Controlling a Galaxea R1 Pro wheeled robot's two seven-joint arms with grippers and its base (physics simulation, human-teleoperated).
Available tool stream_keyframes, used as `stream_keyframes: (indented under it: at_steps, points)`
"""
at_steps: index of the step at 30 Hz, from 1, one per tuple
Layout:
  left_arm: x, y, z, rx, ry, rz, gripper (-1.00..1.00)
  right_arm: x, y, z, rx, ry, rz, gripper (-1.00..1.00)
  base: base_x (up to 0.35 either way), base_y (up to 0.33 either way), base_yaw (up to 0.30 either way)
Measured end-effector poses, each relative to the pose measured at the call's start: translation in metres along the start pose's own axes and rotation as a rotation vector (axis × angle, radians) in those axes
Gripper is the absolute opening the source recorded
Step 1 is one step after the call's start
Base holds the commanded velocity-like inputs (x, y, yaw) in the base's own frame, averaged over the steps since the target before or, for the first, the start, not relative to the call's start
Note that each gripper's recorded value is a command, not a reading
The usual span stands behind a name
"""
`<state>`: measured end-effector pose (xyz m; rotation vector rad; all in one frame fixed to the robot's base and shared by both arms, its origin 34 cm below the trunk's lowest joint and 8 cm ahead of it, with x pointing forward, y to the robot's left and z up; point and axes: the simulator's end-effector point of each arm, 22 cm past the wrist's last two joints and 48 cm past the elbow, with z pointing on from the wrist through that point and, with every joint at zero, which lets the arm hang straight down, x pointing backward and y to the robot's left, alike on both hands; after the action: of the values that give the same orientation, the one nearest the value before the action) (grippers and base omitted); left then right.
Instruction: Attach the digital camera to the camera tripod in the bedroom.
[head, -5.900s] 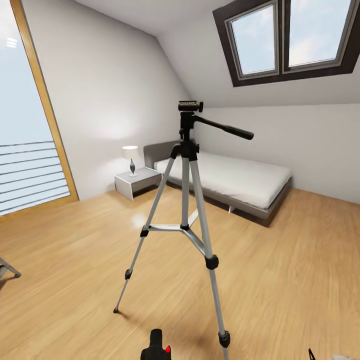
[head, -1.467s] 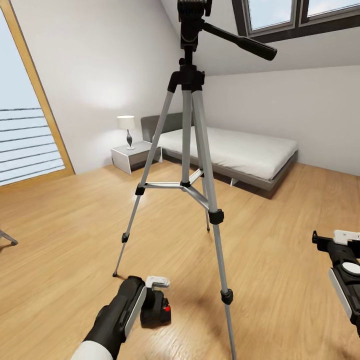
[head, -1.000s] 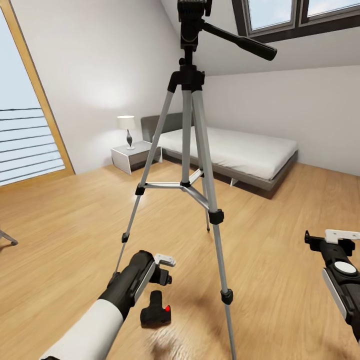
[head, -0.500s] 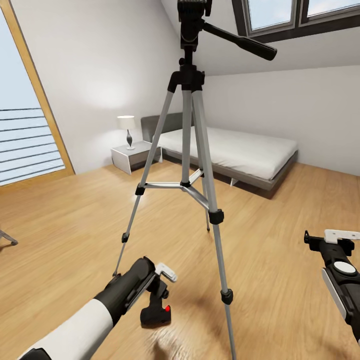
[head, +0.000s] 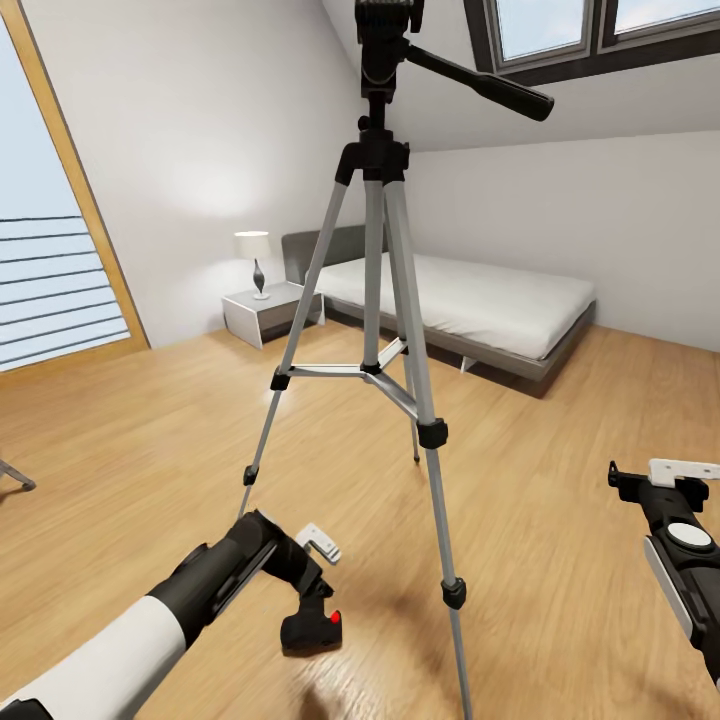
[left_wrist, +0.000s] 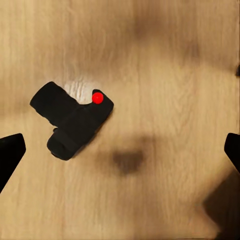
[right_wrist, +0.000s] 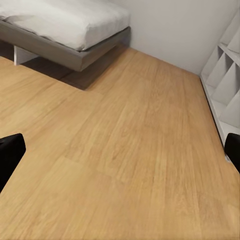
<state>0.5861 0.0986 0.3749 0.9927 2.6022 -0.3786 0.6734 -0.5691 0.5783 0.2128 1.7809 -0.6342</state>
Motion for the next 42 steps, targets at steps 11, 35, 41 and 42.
stream_keyframes:
  at_steps: [11, 35, 41, 42]
  points:
    - [0.013, 0.006, -0.006, 0.041, 0.007, -0.002, 1.00, 0.000, 0.000, 0.000, 0.000, 0.000, 0.000, 1.00, 0.000, 0.000, 0.000]
    - [0.053, 0.020, 0.021, 0.078, 0.086, -0.037, 1.00, 0.042, 0.016, 0.011, -0.013, 0.062, -0.038, 1.00, 0.000, 0.000, 0.000]
    - [0.070, 0.023, 0.028, 0.110, 0.114, -0.047, 1.00, 0.056, 0.021, 0.014, -0.018, 0.082, -0.050, 1.00, 0.000, 0.000, 0.000]
    - [0.073, 0.023, 0.029, 0.117, 0.119, -0.049, 1.00, 0.058, 0.022, 0.015, -0.018, 0.086, -0.052, 1.00, 0.000, 0.000, 0.000]
